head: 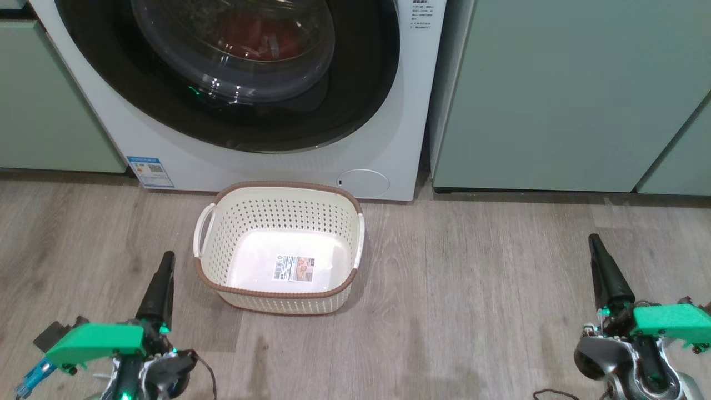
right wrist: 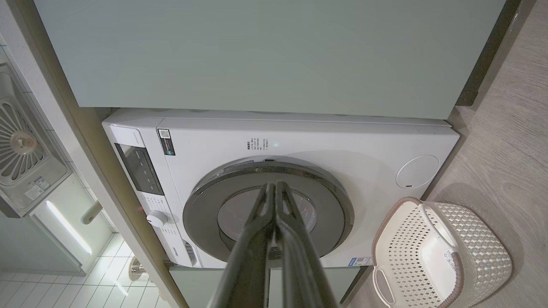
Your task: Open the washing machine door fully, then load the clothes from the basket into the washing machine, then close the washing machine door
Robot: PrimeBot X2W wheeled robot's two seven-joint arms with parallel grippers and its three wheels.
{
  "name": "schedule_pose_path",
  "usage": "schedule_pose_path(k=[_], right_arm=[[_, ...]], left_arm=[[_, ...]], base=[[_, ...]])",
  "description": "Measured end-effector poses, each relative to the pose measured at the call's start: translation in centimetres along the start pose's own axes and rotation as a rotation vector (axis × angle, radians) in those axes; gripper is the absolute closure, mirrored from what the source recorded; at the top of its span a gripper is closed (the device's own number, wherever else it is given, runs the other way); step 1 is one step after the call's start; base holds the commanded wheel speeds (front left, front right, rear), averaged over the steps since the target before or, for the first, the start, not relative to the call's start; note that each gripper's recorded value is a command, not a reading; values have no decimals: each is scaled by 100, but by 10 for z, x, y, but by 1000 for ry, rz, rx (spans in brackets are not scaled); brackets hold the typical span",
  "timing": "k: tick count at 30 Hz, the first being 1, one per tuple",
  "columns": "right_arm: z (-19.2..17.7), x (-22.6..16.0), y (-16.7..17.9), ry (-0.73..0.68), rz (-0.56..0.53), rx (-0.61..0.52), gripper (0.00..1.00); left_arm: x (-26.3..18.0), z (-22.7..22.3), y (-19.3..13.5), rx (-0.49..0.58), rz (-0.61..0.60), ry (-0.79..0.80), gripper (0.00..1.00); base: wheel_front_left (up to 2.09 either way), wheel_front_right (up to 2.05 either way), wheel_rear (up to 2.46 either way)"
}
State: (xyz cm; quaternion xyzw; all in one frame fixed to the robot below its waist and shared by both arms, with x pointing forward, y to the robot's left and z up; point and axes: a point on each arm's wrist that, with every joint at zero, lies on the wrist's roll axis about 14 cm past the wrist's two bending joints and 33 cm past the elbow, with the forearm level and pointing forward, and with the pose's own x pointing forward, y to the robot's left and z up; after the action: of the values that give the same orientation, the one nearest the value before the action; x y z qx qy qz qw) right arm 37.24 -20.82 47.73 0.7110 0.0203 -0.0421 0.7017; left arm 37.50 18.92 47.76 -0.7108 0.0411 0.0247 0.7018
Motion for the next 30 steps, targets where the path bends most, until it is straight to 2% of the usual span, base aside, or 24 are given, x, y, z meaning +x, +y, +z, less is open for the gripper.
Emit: schedule_pose_path(k=[30], right_arm=[[-1, 0, 0, 2, 0, 1, 100]], left_arm=[[0, 1, 0, -1, 0, -3, 100]], base=[[0, 0, 0]])
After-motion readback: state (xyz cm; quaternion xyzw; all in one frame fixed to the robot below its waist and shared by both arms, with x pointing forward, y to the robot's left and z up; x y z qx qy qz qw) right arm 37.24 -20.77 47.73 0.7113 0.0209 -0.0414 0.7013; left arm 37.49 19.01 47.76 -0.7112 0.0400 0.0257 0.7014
